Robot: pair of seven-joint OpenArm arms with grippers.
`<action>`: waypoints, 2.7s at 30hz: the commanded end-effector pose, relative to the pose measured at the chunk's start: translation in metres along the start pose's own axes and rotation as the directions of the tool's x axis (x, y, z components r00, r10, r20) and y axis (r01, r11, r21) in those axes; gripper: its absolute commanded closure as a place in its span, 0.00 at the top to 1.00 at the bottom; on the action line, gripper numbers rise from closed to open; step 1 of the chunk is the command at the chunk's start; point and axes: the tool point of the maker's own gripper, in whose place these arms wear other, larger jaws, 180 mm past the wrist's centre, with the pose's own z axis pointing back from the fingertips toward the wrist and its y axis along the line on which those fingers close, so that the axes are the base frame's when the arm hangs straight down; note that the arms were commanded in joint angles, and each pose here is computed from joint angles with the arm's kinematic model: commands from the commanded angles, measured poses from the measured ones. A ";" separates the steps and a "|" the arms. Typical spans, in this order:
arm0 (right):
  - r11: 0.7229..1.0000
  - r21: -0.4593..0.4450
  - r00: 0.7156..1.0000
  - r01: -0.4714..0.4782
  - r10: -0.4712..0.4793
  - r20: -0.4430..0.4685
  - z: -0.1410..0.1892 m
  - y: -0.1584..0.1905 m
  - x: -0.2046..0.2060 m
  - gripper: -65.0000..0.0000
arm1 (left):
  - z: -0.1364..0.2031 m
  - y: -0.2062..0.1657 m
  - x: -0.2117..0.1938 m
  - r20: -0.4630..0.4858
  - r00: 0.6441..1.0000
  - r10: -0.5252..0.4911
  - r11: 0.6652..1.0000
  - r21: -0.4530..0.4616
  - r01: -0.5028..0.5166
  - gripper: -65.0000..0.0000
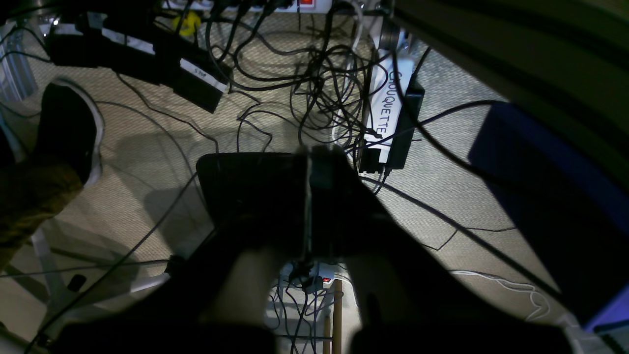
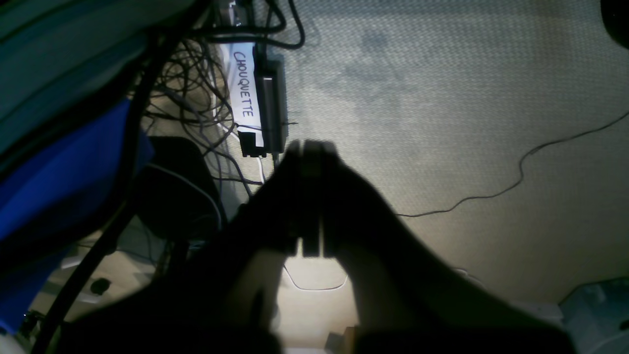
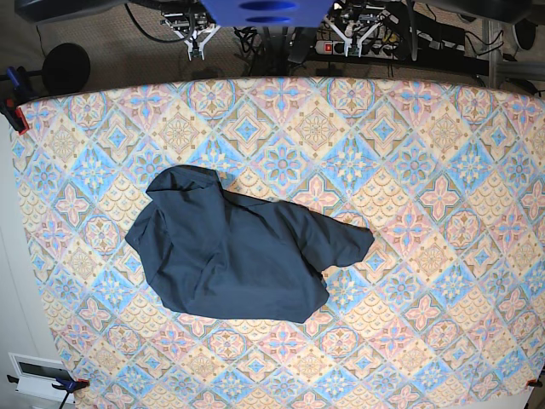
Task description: Layout the t-shirt on the table in an organized manner, then fold the t-shirt properly
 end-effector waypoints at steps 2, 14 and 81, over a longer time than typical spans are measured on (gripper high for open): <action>1.000 -0.005 1.000 -0.001 0.001 0.001 0.000 -0.003 -0.002 0.00 | 0.001 0.004 -0.004 -0.004 1.000 -0.004 1.000 0.007 0.004 0.00; 1.000 -0.005 1.000 -0.001 0.001 -0.011 0.000 -0.003 -0.008 0.00 | 0.001 0.013 -0.005 -0.006 1.000 -0.011 1.000 0.021 0.011 0.00; 0.999 0.027 0.688 0.046 -0.051 0.724 0.284 -0.075 0.164 0.00 | 0.291 0.065 0.189 0.774 0.624 -0.108 0.992 0.042 0.119 0.02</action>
